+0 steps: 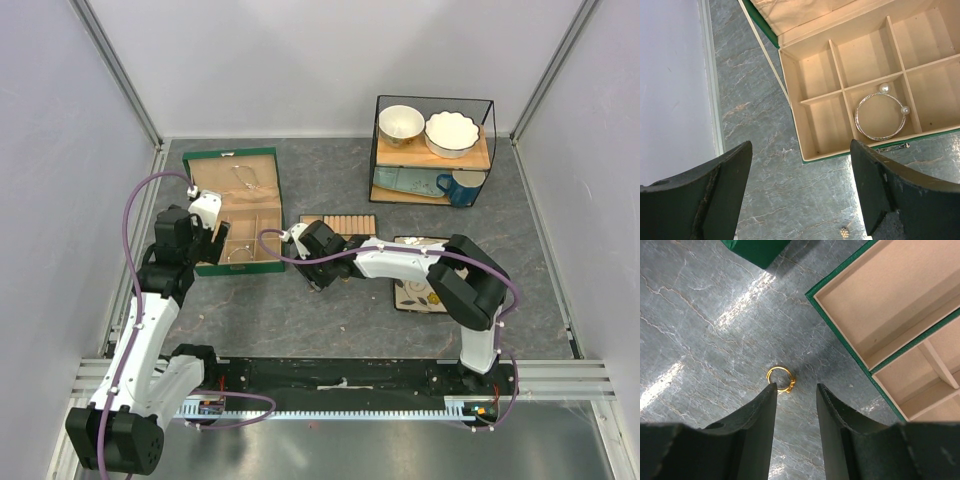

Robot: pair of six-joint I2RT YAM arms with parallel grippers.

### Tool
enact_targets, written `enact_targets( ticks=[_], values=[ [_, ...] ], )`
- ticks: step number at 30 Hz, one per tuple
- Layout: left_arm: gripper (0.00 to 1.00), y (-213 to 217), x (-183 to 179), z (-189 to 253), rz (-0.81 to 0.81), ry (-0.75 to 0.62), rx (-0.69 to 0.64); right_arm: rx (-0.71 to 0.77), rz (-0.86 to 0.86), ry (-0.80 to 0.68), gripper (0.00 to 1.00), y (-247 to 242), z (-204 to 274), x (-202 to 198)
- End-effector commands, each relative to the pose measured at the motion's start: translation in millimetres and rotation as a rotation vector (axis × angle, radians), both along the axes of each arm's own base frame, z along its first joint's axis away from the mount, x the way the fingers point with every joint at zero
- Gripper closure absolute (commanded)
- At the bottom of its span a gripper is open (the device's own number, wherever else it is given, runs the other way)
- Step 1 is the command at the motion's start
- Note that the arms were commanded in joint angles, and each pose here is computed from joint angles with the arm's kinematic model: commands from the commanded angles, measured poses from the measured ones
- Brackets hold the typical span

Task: Organize the mixed jewelry

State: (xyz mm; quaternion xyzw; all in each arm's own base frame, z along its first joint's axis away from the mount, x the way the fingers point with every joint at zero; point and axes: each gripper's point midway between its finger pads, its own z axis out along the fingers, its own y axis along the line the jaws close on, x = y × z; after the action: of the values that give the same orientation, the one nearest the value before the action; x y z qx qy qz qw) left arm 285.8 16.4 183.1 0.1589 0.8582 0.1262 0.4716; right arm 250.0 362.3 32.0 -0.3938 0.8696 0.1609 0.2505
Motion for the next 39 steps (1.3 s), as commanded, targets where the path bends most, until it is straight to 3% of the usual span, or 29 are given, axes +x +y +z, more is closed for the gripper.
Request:
enact_targets(
  ticks=[1,30,39],
  values=[
    [0.14,0,6,10,0.009,-0.056,-0.015,0.048,-0.006,-0.022,0.55,16,10,9],
    [0.14,-1,2,4,-0.004,-0.056,-0.015,-0.012,-0.038,-0.057,0.67,10,-8,15],
    [0.14,-5,-2,2,-0.021,-0.056,-0.028,-0.032,-0.03,-0.062,0.81,8,-14,11]
  ],
)
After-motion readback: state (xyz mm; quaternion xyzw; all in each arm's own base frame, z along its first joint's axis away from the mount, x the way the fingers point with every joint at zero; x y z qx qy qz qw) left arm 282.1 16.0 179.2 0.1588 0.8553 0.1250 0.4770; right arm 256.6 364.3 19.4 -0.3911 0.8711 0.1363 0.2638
